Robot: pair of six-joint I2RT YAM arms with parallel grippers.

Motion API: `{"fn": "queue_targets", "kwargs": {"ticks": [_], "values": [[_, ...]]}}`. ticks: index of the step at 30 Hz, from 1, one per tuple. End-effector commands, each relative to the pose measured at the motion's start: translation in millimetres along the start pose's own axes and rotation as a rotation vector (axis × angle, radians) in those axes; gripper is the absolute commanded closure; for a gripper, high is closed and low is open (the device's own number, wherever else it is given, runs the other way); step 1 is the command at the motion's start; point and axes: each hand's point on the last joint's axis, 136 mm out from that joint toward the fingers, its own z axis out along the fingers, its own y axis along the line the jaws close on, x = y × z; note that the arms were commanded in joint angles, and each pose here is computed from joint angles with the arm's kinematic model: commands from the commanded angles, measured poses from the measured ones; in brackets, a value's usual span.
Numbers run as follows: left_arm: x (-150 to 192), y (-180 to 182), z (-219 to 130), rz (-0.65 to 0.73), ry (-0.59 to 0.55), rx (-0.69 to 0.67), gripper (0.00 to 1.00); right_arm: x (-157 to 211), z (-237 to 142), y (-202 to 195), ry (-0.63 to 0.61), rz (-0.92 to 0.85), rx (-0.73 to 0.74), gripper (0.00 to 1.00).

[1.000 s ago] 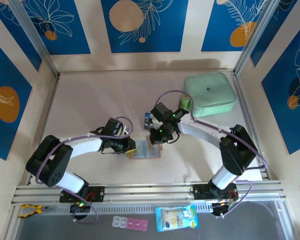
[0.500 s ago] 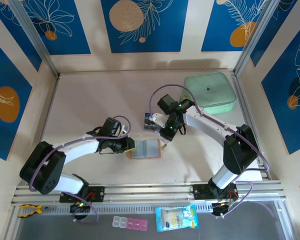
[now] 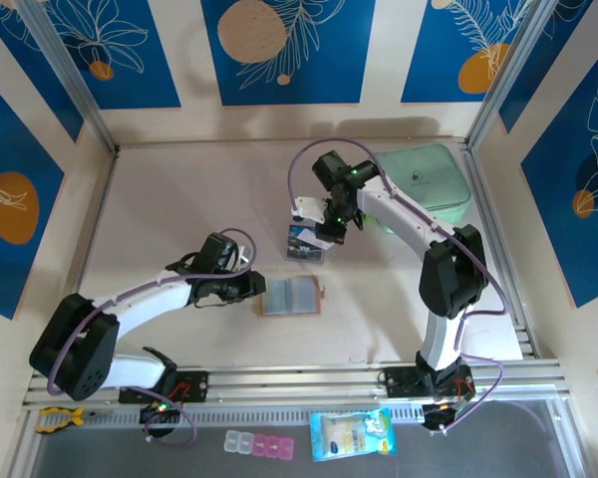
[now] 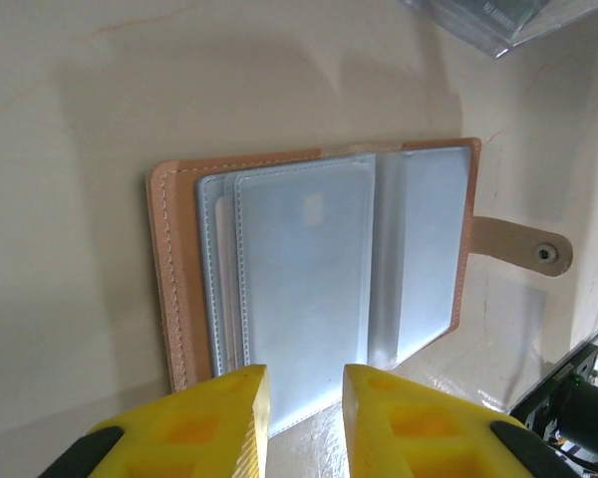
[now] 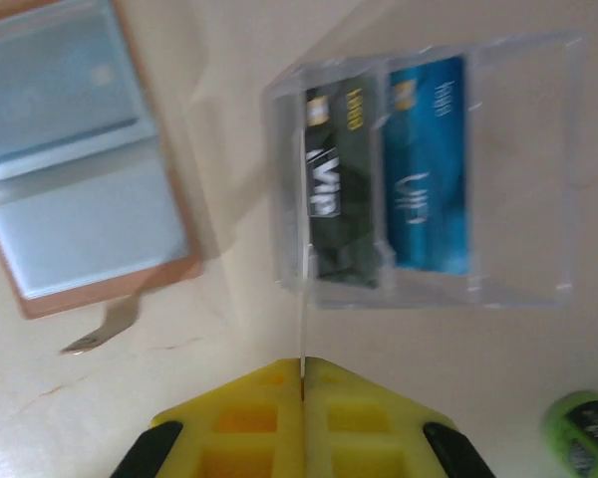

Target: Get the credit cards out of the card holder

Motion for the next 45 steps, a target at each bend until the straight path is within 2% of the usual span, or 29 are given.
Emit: {"fn": "queue_targets", "kwargs": {"ticks": [1,16,29,32,36,45], "values": [[2,2,-3,0.0,0.0,-0.024,0.73,-12,-2,-8,-0.042,-0.054,-0.039,1.0],[-8,-2,1,-0.011,0.008,-0.047,0.73,-20,13,-60,-0.042,-0.064,-0.028,1.0],[-13,-2,7,-0.012,0.029,-0.068,0.72,-12,35,-70,-0.01,-0.043,-0.061,1.0],[-14,-3,8,-0.011,0.031,-0.07,0.72,-8,39,-72,0.0,-0.027,-0.062,0.96],[-14,-4,8,-0.01,0.035,-0.071,0.72,-8,35,-80,-0.006,0.001,-0.027,0.81],[-17,-7,8,-0.01,0.027,-0.057,0.72,-20,11,-96,-0.076,0.075,0.075,0.79]]}}
